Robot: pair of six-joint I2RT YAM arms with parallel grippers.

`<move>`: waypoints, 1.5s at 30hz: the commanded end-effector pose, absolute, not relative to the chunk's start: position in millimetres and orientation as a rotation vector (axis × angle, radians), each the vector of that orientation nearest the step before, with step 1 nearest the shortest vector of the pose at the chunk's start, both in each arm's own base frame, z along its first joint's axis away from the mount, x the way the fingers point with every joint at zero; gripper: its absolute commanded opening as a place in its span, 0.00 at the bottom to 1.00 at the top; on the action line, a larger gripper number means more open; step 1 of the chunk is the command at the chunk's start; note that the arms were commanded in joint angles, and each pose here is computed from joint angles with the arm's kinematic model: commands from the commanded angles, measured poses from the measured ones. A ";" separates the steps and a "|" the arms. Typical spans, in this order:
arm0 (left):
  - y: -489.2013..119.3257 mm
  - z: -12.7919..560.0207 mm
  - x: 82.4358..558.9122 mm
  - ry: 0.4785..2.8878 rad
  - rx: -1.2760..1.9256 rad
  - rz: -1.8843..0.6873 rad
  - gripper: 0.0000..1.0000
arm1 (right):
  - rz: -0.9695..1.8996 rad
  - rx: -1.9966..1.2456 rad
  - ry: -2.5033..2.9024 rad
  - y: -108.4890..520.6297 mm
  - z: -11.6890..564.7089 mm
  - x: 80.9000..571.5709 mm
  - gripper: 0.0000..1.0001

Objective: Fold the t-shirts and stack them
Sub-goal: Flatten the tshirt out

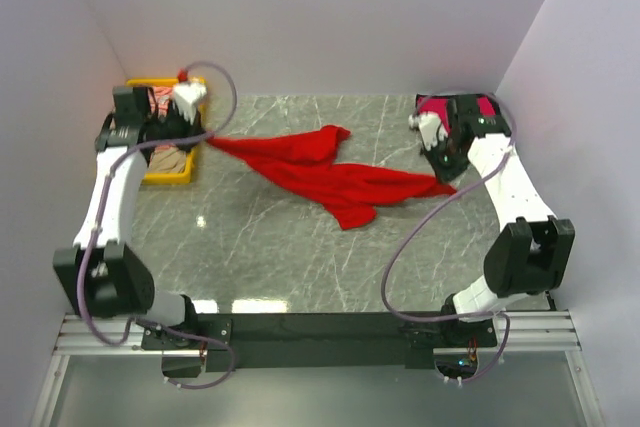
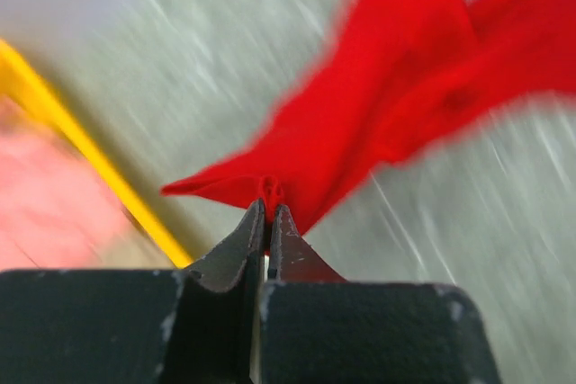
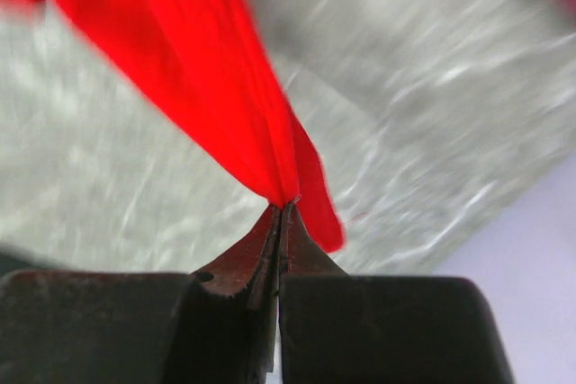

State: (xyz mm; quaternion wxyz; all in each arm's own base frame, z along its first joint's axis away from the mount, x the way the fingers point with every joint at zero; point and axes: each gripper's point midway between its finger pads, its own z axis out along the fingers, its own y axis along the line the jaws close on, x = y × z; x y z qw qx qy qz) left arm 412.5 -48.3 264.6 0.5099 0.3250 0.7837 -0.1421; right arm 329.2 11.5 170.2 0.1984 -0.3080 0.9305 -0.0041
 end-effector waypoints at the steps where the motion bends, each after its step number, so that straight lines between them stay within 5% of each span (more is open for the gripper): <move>1: -52.9 211.6 303.4 2.059 1.040 -0.436 0.01 | -0.018 -0.967 2.690 -1.3 154.9 273.4 0.00; 5: -23.8 138.5 214.4 2.278 1.207 -0.375 0.01 | -0.023 -1.061 2.795 -11.5 118.7 231.7 0.00; 10: 15.0 85.4 200.5 2.437 1.231 -0.162 0.03 | 0.003 -1.082 2.868 -13.4 96.3 226.3 0.00; 17: -44.9 166.4 306.9 2.165 0.962 -0.448 0.69 | 0.031 -1.042 2.881 -13.9 100.1 253.9 0.00; 22: -135.4 209.1 396.3 1.991 0.960 -0.510 0.72 | 0.104 -0.986 2.895 -7.1 103.9 266.5 0.00; 28: -197.7 207.6 496.0 2.036 0.871 -0.626 0.76 | 0.145 -0.948 2.892 -2.0 109.6 276.5 0.00; 31: -218.6 163.5 527.9 2.142 0.837 -0.641 0.77 | 0.174 -0.921 2.887 2.4 111.9 281.7 0.00; 45: -249.3 80.5 495.5 2.397 0.708 -0.832 0.71 | 0.143 -0.889 2.903 -0.5 106.7 295.5 0.00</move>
